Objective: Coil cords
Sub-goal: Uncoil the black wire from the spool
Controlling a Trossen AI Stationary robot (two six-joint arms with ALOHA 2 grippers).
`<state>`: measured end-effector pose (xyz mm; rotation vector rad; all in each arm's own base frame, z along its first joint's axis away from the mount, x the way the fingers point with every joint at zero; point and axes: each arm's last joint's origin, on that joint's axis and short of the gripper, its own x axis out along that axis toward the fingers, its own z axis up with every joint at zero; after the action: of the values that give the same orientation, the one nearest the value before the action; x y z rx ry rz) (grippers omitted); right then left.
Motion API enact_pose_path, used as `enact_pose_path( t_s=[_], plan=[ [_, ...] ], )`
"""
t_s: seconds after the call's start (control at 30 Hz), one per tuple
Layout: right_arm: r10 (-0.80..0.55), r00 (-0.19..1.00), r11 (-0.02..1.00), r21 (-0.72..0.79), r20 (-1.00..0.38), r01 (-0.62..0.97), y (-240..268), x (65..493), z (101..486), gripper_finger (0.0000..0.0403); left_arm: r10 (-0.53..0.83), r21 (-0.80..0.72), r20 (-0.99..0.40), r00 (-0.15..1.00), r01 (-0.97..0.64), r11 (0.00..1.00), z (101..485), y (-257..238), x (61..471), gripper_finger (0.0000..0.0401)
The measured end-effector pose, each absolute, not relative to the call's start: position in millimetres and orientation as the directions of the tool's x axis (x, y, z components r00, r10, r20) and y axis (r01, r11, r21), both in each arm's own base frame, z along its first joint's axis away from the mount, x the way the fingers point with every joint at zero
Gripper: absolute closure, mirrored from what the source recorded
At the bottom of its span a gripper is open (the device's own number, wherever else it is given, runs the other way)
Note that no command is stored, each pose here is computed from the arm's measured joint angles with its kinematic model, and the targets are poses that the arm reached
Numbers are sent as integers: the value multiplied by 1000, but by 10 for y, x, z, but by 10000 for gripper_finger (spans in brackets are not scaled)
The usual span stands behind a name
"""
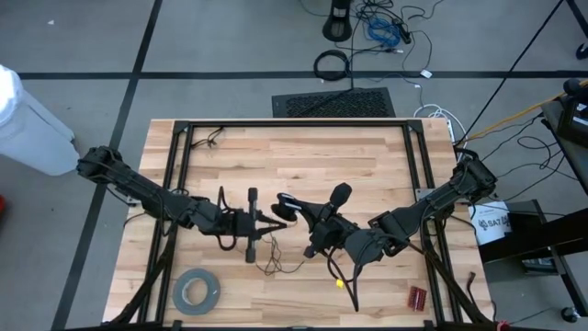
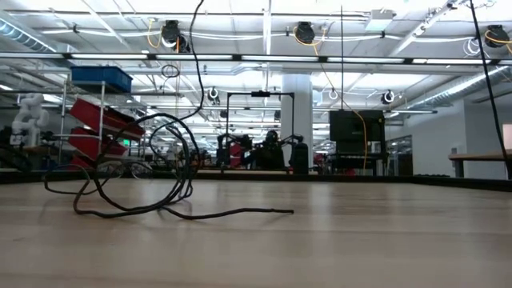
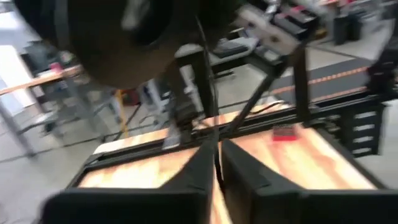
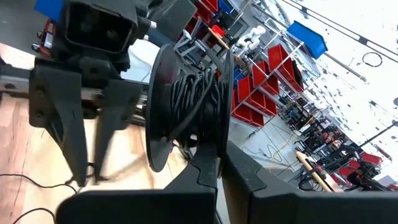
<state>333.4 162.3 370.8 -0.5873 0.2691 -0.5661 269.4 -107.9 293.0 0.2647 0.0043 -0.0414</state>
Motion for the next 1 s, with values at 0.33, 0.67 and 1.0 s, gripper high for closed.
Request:
enact_pose_path(
  t_s=[0.33, 0.67, 1.0],
  plan=[
    [-576, 810, 682, -609, -107, 404, 1617, 3324, 3658, 403, -208, 309, 77, 975, 175, 935, 3214, -1247, 2601, 397],
    [-551, 827, 691, -616, -111, 378, 1725, 3265, 3653, 403, -45, 344, 50, 998, 25, 939, 3509, -1184, 2067, 399],
    [-506, 858, 718, -595, -91, 361, 1794, 3217, 3804, 403, 17, 193, -58, 998, -5, 981, 3570, -1019, 1632, 378]
  ],
)
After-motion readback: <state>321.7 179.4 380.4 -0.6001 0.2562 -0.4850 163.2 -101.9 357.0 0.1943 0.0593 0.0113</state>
